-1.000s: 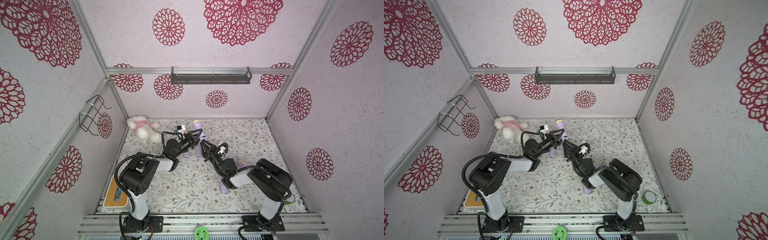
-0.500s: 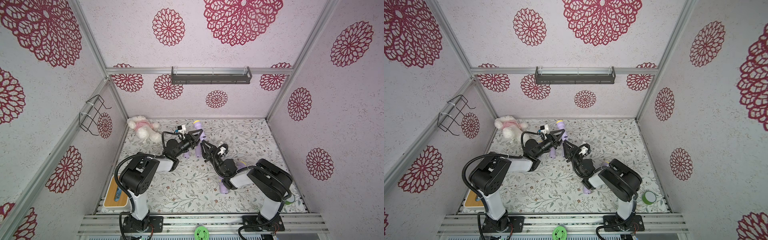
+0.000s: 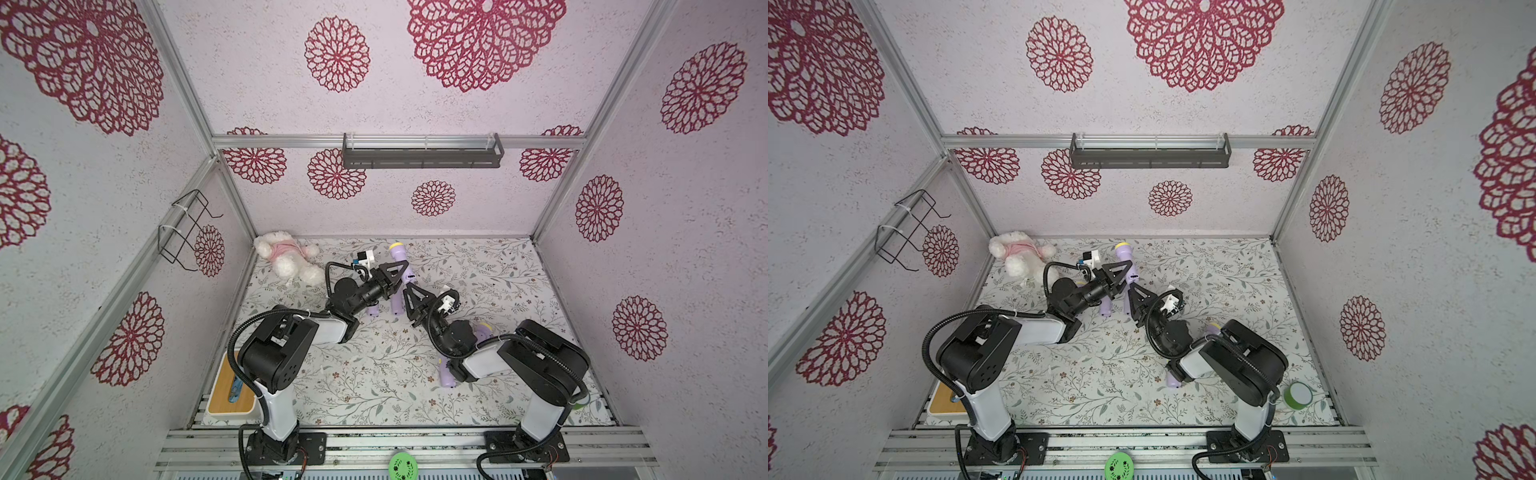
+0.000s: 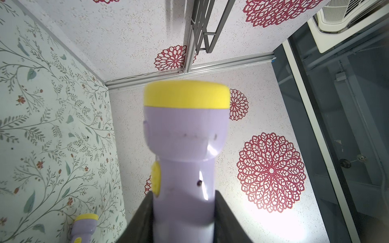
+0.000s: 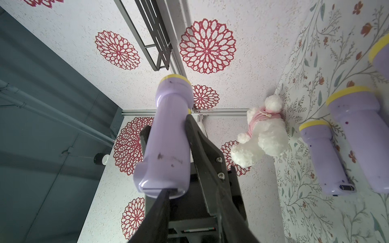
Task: Close the plug at the bottom of the flashlight
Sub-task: Close the plug of the flashlight, then place the flashlight at the center of the board.
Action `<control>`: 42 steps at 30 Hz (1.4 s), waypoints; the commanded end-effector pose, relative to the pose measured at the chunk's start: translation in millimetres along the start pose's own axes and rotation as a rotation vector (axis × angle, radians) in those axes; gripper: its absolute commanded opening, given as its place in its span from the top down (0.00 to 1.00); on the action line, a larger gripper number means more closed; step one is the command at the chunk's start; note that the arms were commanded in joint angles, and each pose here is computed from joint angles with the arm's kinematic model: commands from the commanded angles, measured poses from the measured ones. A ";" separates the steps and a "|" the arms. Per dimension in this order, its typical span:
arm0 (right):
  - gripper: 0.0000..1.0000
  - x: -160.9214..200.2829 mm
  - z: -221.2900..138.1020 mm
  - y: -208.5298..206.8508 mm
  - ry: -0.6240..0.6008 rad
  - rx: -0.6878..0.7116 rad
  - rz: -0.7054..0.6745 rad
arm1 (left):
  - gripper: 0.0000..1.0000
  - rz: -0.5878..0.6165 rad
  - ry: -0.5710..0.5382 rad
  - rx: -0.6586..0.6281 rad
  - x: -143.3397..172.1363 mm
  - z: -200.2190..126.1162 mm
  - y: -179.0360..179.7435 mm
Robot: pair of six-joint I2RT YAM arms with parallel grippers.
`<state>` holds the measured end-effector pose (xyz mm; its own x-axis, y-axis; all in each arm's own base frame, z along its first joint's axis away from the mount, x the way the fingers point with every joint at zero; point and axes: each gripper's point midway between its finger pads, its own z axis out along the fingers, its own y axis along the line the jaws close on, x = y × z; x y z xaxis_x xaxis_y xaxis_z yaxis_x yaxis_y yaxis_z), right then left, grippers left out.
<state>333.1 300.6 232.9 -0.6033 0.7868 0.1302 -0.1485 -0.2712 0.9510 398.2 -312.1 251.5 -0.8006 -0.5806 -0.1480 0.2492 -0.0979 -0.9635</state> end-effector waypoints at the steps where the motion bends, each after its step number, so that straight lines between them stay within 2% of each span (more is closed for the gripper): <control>1: 0.60 -4.6 -1.2 42.0 -0.028 -0.127 -0.026 | 1.00 0.045 0.058 0.050 15.1 -1.3 -26.8; 13: 0.53 -4.5 -10.4 66.0 -0.040 -0.157 -0.109 | 1.00 0.044 -0.003 -0.107 -2.1 -9.6 6.6; 20: 0.47 -5.3 -16.3 75.0 -0.047 -0.102 -0.213 | 1.00 0.106 0.010 -0.287 -4.7 -13.7 28.3; 30: 0.31 -21.8 -34.8 77.4 -0.082 -0.051 -0.287 | 1.00 0.254 0.061 -0.575 0.4 -22.4 52.7; 39: 0.16 -43.6 -64.0 97.4 -0.159 0.126 -0.579 | 1.00 0.392 0.137 -0.782 10.9 -23.0 71.7; 40: 0.13 -46.9 -68.5 97.7 -0.165 0.151 -0.607 | 1.00 0.410 0.147 -0.799 11.8 -21.3 72.4; 42: 0.01 -53.6 -77.6 98.6 -0.176 0.191 -0.648 | 1.00 0.434 0.162 -0.844 12.8 -20.5 76.9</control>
<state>285.3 201.9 312.4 -0.3547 0.8781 -0.3212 -0.3441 0.1968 0.9181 393.8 -314.8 180.1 -0.8175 -0.3675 -0.4435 0.1045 0.6626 -0.7417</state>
